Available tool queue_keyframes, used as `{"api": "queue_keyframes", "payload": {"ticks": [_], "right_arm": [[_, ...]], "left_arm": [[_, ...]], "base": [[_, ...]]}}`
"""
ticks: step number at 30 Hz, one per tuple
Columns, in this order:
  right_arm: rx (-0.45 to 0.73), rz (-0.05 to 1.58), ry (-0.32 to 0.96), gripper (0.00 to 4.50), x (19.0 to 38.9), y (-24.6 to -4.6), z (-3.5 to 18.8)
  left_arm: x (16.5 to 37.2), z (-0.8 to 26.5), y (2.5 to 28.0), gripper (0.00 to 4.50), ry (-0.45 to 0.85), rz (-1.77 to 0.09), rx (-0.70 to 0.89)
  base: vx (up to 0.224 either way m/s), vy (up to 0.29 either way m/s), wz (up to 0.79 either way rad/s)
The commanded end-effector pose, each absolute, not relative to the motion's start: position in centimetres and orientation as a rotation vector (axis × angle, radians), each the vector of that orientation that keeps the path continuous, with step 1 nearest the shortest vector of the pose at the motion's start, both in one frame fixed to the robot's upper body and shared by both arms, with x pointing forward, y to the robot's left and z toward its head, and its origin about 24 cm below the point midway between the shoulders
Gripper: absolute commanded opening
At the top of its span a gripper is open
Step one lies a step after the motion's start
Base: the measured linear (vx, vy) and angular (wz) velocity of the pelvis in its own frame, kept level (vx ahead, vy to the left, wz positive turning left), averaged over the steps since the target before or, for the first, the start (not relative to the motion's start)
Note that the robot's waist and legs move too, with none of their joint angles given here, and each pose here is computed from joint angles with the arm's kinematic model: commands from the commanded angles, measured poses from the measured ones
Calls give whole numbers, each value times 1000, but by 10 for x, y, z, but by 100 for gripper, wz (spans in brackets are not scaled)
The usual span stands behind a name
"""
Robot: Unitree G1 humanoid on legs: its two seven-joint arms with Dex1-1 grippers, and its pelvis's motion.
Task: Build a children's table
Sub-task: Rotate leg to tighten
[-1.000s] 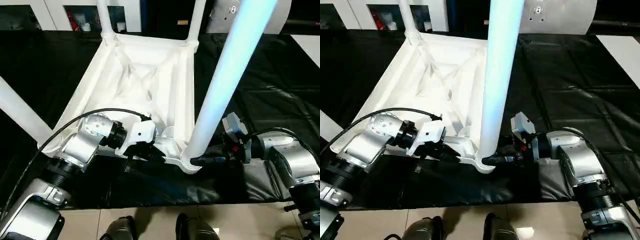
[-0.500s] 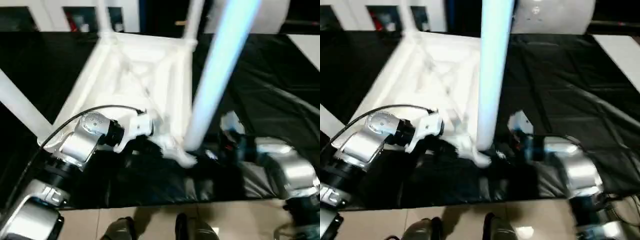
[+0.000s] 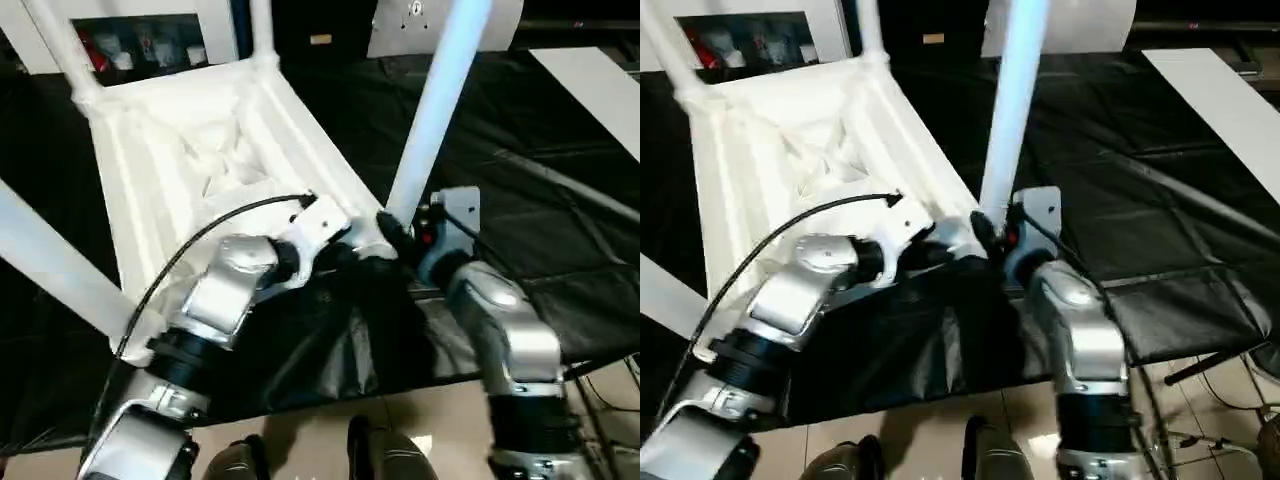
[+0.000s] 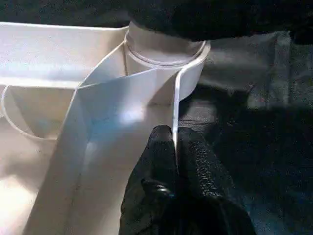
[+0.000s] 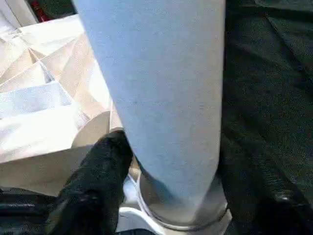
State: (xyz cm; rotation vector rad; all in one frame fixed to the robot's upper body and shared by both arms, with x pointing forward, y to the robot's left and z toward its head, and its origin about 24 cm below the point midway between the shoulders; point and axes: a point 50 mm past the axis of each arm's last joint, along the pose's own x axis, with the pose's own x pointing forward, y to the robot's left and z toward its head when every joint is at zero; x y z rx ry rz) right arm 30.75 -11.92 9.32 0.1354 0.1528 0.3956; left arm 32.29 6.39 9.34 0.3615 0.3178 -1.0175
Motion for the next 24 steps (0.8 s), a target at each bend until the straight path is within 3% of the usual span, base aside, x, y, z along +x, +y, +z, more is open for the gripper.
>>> {"api": "queue_keyframes", "payload": {"ticks": [1,7,9,14,15,24], "right_arm": [[173,616,165,316,296,-81,92],[79,683,127,363,287,-117,89],[39,789,112,385,281,-133,93],[-36,917,112,418,277,-150,98],[-43,948,114,442,276,-155,99],[-113,1310,199,442,268,-180,105]], "left_arm": [[314,103,40,0,247,-1117,364],[312,96,64,0,287,-1164,432],[309,94,73,0,300,-1224,457],[305,91,83,0,301,-1324,489],[304,90,86,0,310,-1344,492],[298,89,107,0,331,-1588,564]], "base": [[0,0,0],[0,0,0],[0,0,0],[0,0,0],[0,0,0],[0,0,0]]}}
